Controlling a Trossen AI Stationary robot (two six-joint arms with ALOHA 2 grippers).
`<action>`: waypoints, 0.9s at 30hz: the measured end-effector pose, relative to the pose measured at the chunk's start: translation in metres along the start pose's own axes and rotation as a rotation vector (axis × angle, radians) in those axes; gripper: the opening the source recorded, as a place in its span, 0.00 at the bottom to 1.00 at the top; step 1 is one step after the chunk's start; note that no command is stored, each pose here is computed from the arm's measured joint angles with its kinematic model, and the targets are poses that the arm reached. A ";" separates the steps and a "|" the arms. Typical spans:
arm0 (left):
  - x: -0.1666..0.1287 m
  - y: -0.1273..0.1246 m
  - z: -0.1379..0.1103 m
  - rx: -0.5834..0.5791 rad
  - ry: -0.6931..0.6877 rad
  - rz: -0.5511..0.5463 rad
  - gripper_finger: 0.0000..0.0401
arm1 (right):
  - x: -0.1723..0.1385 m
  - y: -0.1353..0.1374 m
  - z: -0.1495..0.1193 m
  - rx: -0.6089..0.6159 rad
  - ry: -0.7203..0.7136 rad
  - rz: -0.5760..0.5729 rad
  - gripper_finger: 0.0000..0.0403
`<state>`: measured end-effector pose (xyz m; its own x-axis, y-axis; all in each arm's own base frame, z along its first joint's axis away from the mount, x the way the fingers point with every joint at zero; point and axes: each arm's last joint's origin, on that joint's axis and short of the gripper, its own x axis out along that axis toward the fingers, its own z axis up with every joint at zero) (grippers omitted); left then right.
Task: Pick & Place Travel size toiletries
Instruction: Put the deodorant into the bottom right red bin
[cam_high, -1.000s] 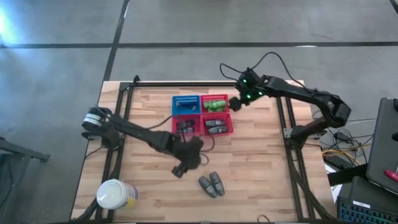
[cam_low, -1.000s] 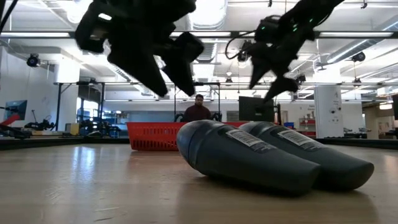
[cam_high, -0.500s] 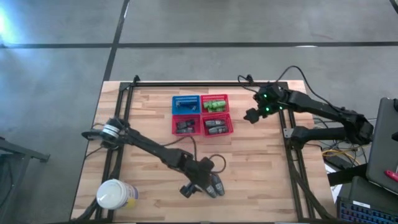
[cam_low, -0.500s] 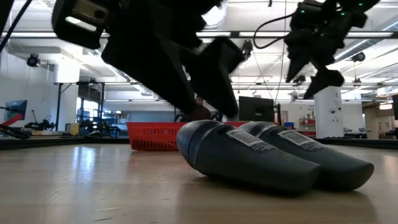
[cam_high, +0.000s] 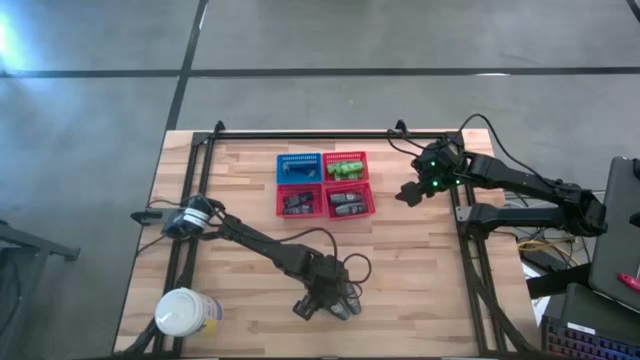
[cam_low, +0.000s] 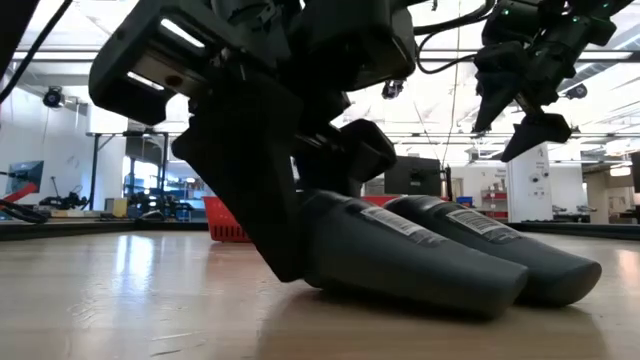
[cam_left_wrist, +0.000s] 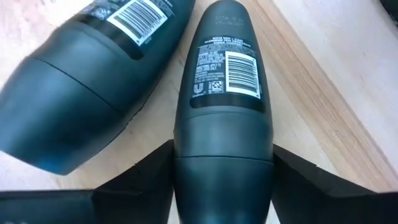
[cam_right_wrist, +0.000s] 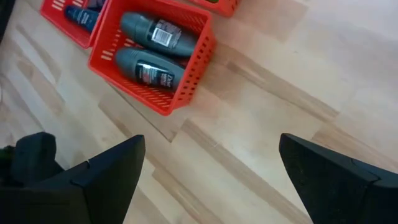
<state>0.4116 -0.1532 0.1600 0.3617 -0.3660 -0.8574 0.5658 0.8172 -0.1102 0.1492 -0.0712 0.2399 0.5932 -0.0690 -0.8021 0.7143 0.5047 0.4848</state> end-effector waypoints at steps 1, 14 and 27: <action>-0.001 0.000 0.000 -0.002 0.000 0.000 0.52 | 0.000 0.000 0.000 0.000 0.000 0.001 0.91; -0.095 0.030 0.003 -0.225 -0.072 0.342 0.51 | 0.001 0.005 0.003 -0.017 0.016 0.102 0.91; -0.149 0.115 -0.016 -0.414 -0.303 0.868 0.51 | 0.008 0.028 0.026 0.017 -0.030 0.418 0.91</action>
<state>0.4105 0.0024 0.2668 0.7319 0.3781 -0.5669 -0.2638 0.9243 0.2760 0.1835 -0.0799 0.2558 0.8435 0.1138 -0.5249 0.4159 0.4801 0.7723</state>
